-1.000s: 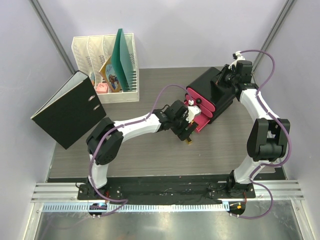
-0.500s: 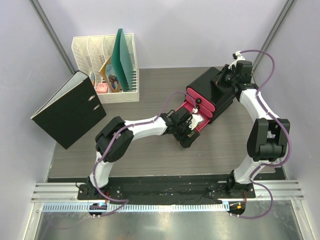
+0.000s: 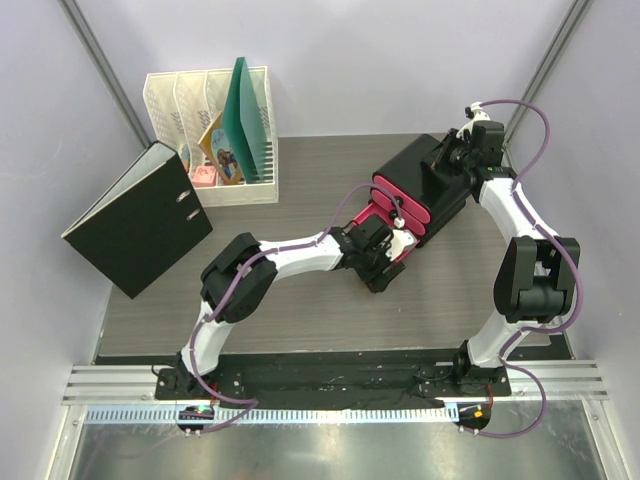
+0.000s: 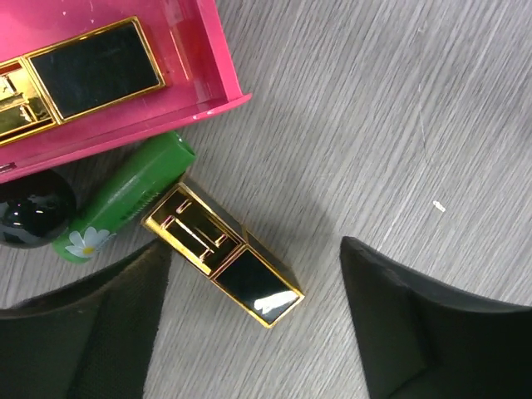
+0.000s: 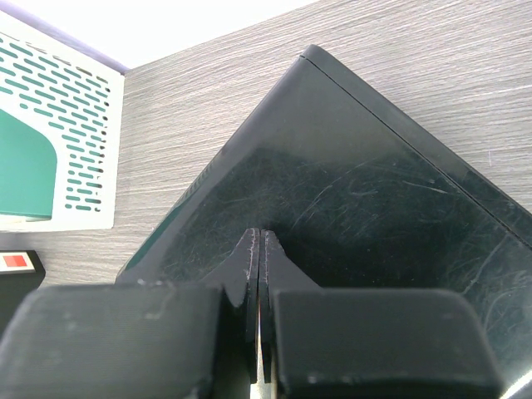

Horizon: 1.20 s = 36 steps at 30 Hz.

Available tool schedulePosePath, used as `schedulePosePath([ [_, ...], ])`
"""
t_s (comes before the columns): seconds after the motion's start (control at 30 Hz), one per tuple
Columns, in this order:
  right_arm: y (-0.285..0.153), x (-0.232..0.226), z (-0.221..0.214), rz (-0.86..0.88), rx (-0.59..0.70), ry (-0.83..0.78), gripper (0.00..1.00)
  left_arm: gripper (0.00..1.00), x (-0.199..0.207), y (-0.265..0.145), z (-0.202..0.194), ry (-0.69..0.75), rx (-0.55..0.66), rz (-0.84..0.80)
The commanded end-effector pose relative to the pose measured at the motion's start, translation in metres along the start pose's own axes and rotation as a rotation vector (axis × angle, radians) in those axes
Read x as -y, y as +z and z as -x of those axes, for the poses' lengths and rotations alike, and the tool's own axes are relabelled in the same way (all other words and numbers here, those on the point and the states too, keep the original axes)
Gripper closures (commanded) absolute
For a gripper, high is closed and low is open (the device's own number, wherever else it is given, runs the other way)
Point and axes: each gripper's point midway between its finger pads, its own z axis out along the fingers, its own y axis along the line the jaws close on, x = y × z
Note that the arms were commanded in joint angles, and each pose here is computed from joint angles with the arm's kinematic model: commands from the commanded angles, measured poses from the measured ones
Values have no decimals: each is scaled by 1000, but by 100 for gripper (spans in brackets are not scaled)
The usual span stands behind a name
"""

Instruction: Organize the makeup

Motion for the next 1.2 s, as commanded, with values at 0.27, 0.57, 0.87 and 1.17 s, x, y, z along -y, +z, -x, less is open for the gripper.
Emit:
schedulePosePath([
  [0.27, -8, 58, -132, -208, -427, 91, 99, 85, 8, 2, -28, -3, -90, -34],
  [0.57, -7, 58, -134, -205, -432, 90, 99, 100, 2, -37, 1, 15, 10, 42],
  [0.87, -8, 58, -136, -209, -437, 93, 99, 100, -10, -88, 83, 70, 286, 150],
  [1.17, -8, 59, -139, -210, -441, 89, 99, 100, -42, -74, 128, 68, 357, 276],
])
